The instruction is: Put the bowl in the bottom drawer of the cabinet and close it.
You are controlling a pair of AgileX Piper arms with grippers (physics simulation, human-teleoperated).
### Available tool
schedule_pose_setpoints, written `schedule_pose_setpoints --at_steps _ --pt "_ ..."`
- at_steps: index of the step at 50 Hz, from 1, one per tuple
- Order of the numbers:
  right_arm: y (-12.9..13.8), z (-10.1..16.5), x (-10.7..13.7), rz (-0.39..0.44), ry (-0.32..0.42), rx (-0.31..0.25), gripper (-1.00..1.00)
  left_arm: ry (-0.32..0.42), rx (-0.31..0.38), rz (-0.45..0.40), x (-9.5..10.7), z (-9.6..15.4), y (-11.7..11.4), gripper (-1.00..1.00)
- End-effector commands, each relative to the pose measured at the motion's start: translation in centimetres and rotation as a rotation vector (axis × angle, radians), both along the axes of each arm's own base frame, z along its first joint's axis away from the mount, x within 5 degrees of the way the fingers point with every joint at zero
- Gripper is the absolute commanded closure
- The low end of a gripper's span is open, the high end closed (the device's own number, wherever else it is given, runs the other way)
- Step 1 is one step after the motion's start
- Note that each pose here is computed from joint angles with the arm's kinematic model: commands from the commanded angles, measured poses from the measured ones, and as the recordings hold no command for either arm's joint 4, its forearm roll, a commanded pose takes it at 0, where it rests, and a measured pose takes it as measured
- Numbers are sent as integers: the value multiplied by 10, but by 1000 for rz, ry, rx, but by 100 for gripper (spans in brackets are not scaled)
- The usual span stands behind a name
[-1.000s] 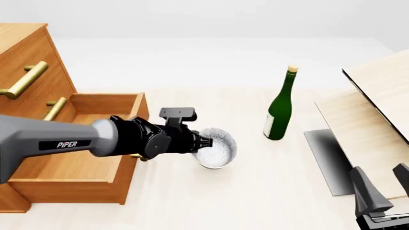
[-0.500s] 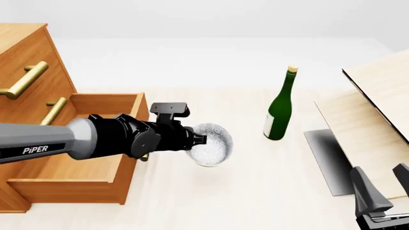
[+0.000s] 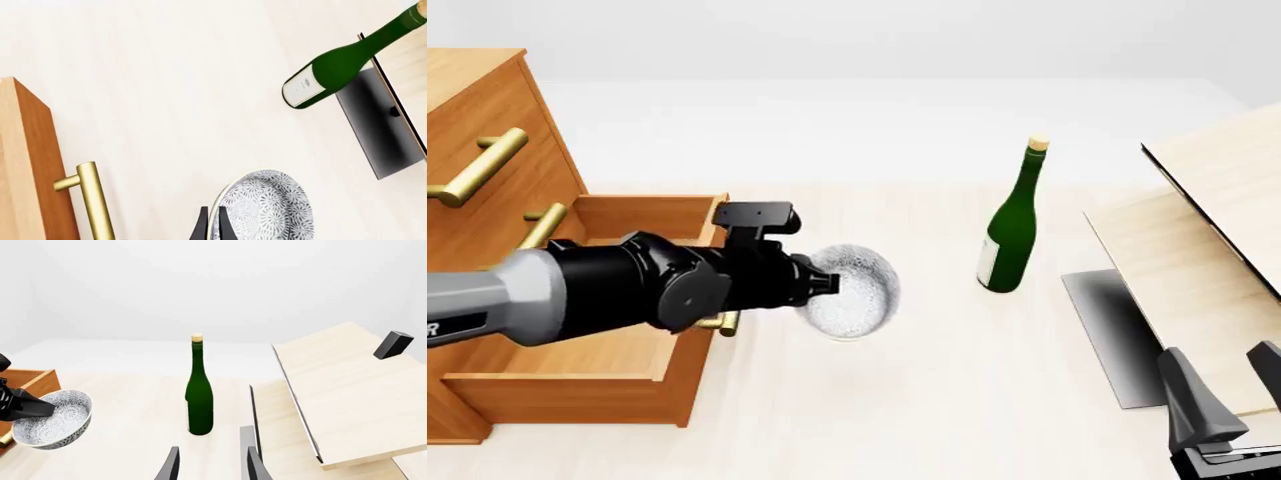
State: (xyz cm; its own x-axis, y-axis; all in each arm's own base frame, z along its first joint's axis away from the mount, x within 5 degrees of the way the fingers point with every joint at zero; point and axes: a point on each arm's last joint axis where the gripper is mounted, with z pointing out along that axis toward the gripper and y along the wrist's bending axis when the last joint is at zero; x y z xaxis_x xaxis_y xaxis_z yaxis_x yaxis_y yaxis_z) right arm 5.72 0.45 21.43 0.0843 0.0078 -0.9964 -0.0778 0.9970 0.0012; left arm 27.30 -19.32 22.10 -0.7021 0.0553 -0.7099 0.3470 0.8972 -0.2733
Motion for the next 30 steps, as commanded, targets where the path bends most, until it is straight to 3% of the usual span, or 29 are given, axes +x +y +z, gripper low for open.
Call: schedule_pose_setpoints --at_steps 1,30 --pt "0 0 0 0 0 0 -100 -22 -34 23 -7 17 10 100" --pt "0 0 0 0 0 0 -100 -70 -38 59 -16 35 36 100"
